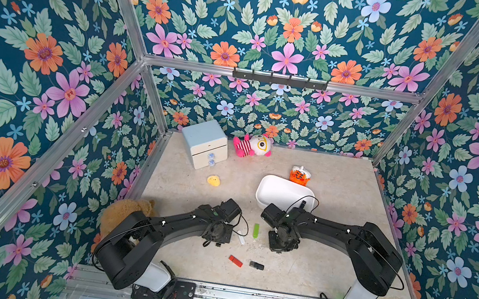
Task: Put the usb flash drive into the storage box
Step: Pick up the USB flash from the center of the board, then place the USB flash in the storage box.
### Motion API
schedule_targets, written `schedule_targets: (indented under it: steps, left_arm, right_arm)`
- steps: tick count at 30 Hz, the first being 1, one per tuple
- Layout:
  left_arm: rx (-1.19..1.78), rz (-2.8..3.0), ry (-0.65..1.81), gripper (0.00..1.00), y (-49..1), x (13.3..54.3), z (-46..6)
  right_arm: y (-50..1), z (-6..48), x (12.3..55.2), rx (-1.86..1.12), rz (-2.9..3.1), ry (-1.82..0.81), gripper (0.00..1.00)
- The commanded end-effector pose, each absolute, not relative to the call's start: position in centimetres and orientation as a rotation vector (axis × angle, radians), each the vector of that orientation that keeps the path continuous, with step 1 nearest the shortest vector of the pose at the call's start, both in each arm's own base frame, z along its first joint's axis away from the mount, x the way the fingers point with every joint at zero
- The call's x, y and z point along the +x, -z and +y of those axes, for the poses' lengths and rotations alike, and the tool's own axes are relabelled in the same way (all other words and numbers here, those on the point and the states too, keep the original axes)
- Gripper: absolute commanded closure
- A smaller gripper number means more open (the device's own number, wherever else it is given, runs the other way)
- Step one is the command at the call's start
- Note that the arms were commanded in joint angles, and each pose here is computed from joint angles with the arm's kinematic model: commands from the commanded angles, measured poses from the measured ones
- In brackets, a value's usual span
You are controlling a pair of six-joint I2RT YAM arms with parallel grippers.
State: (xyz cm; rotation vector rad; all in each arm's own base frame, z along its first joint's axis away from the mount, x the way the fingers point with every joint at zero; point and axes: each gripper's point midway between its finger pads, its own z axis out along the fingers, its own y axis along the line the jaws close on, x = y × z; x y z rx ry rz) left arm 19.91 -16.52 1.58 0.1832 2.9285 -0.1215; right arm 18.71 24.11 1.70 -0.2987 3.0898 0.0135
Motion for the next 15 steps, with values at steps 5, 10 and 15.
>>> schedule_targets:
  steps: [5, 10, 15]
  left_arm:
    - [0.186, 2.969, 0.072, 1.00, -1.7, 18.9, -15.6]
    - [0.185, 2.957, 0.071, 1.00, -2.5, 19.3, -15.6]
    - [0.197, 2.934, 0.068, 1.00, -4.1, 20.5, -16.2]
  right_arm:
    - [-7.1, 23.5, 19.1, -0.237, 3.002, -0.045, 1.00]
    - [-13.1, 22.0, 20.6, -0.168, 2.884, -0.046, 1.00]
    - [-17.0, 19.9, 24.1, -0.069, 2.807, -0.097, 1.00]
